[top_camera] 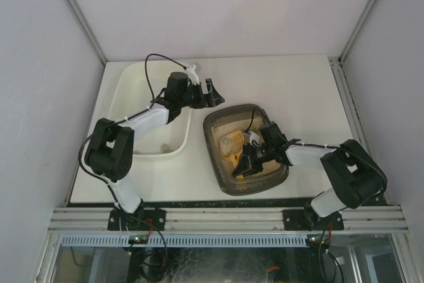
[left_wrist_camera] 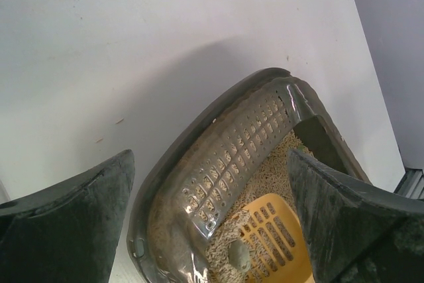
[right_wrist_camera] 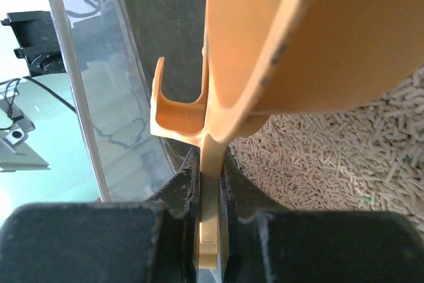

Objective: Clean the litter box

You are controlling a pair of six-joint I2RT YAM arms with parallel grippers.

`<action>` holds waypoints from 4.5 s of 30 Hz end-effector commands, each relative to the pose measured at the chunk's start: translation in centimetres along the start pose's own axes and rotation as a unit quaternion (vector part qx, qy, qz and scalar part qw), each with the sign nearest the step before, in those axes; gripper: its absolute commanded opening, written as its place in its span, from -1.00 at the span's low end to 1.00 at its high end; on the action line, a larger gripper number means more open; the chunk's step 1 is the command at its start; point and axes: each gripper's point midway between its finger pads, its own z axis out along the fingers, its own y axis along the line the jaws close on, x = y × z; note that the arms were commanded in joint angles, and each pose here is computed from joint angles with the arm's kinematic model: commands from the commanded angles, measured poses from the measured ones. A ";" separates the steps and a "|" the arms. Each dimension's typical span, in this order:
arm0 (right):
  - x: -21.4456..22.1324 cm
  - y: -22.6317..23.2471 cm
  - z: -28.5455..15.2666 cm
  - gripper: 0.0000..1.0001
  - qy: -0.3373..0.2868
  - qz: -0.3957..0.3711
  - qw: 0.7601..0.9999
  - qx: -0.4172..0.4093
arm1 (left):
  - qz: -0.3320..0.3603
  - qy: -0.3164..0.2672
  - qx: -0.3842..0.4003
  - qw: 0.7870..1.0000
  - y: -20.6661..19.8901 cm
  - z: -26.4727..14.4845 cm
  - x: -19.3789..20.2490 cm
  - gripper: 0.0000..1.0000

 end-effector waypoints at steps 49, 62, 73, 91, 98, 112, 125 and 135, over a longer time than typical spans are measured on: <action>-1.4 8.2 -7.4 -1.00 -0.178 -0.105 0.966 -0.156 | 0.116 -0.010 -0.010 0.993 -2.0 -8.0 0.0 0.99; -1.7 4.4 -4.6 -1.00 -0.182 -0.156 0.970 -0.044 | 0.116 -0.013 -0.030 0.993 -1.1 -8.3 0.3 1.00; -4.7 3.8 -3.4 -1.00 -0.184 -0.198 0.962 -0.026 | 0.112 -0.009 -0.031 0.993 -1.0 -8.0 0.5 0.99; -5.6 6.7 -5.2 -1.00 -0.172 -0.199 0.963 -0.050 | 0.125 -0.020 -0.025 0.992 -1.9 -8.6 -0.8 0.99; -5.0 8.5 -7.4 -1.00 -0.191 -0.202 0.958 -0.069 | 0.122 -0.023 -0.025 0.992 -2.1 -8.6 -1.1 0.99; -0.4 10.3 -6.8 -1.00 -0.179 -0.229 0.954 -0.074 | 0.134 0.006 -0.069 0.989 -2.8 -12.4 -2.1 1.00; 0.8 10.0 -6.9 -1.00 -0.243 -0.127 0.947 -0.166 | 0.272 0.070 -0.113 0.953 -2.3 -17.2 -3.4 0.99; 1.3 11.9 -6.8 -1.00 -0.243 -0.103 0.937 -0.228 | 0.290 0.113 -0.139 0.940 -0.3 -18.9 -1.8 1.00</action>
